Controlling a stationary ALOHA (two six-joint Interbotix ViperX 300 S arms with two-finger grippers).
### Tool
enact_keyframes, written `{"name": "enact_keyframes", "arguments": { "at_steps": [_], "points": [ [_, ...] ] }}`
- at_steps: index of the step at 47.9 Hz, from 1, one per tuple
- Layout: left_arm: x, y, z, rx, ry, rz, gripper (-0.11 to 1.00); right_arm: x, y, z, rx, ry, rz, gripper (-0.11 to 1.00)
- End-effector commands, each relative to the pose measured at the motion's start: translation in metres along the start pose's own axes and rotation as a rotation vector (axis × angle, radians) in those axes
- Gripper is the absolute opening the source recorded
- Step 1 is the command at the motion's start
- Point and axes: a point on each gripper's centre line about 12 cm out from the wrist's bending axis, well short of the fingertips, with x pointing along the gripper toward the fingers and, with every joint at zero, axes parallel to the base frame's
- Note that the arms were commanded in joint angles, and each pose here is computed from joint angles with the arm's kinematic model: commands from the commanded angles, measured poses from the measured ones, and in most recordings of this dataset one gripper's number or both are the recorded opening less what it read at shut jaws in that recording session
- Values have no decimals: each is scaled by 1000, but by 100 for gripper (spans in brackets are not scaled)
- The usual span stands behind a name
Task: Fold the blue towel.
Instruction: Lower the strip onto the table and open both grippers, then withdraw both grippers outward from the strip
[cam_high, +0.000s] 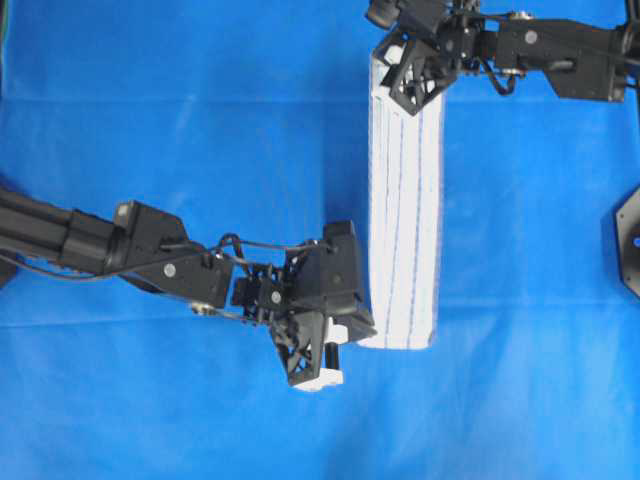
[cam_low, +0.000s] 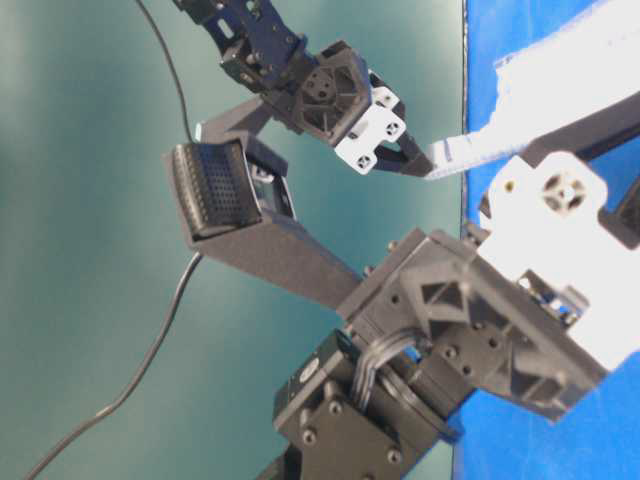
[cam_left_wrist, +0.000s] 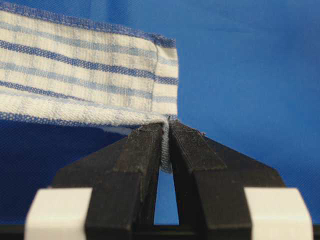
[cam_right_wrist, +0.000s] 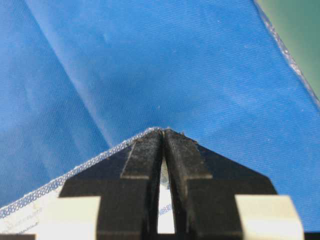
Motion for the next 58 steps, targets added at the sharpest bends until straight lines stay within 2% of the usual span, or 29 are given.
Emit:
{"name": "enact_keyframes", "arguments": {
  "at_steps": [1, 11, 13, 15, 18, 21, 26, 28, 35, 43, 52, 58],
  "points": [
    [-12, -12, 14, 7, -44, -28, 4, -5, -1, 15, 5, -52, 7, 4],
    [-12, -10, 10, 6, -34, -24, 4, 1, 2, 13, -4, -51, 18, 7],
    [-12, -10, 10, 7, -34, -22, 4, 1, 2, 13, -5, -51, 19, 14],
    [-12, -10, 10, 6, -34, -22, 7, 1, 3, 13, -8, -51, 20, 26],
    [-12, -9, 12, 3, -36, -22, 22, 0, 6, 13, -18, -51, 24, 46],
    [-12, -8, 13, 3, -40, -20, 39, -1, 9, 13, -30, -53, 27, 59],
    [-18, -6, 16, 1, -40, -15, 72, -7, 14, 14, -47, -59, 31, 57],
    [-23, -6, 19, -1, -38, -13, 80, -12, 16, 15, -51, -62, 33, 55],
    [-49, -3, 29, 0, -29, 0, 75, -36, 21, 15, -64, -86, 38, 54],
    [-88, 8, 42, -6, -78, 15, 75, -77, 23, 9, -68, -151, 61, 54],
    [-120, 43, 41, -44, -156, 70, 75, -120, 27, -14, -55, -241, 122, 54],
    [-142, 69, 37, -25, -253, 113, 75, -148, 33, -32, -41, -321, 194, 54]
  ]
}}
